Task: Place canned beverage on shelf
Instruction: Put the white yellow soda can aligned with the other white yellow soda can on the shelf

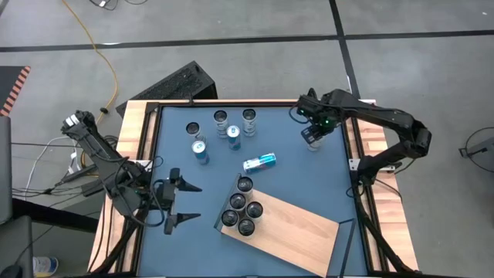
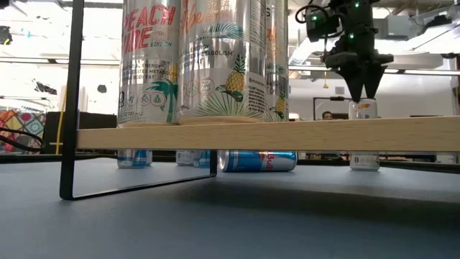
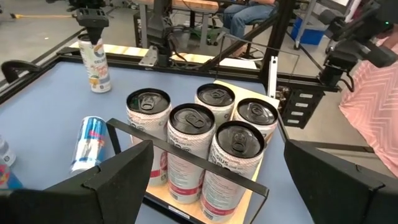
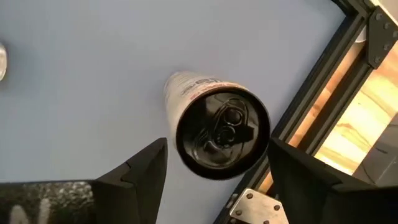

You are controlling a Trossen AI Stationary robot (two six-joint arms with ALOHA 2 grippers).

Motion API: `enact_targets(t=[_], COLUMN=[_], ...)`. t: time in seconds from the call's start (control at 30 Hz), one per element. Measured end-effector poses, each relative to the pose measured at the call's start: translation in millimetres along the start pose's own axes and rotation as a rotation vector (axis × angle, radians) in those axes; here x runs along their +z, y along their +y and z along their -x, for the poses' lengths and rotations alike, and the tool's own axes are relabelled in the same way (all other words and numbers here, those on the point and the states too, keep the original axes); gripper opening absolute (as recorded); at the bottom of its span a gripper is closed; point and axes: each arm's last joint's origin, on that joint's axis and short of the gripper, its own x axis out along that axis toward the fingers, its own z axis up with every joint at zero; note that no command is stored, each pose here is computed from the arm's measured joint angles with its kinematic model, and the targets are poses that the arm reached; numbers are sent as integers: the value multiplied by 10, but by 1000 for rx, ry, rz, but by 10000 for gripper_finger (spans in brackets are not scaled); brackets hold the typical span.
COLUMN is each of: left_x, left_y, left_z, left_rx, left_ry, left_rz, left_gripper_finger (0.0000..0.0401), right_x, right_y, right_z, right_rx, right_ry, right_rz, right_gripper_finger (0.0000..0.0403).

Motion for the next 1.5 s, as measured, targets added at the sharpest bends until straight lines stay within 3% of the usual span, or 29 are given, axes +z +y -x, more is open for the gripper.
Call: enact_targets(t=[0.37, 0.97, 1.5], left_x=[17, -4, -4], left_y=[55, 54, 50], left_z=[-57, -56, -56], left_rx=[-1, -19, -34], left_ry=[9, 33, 38], left_rz=[9, 4, 2], left_gripper_finger=[348, 348, 348], right_x=[84, 82, 4], right_y=[36, -45, 75], right_z=[-7, -67, -68], right_rx=[65, 0, -25], right_ry=[-60, -35, -57], right_rz=[7, -78, -10], right_gripper_finger=[266, 266, 266])
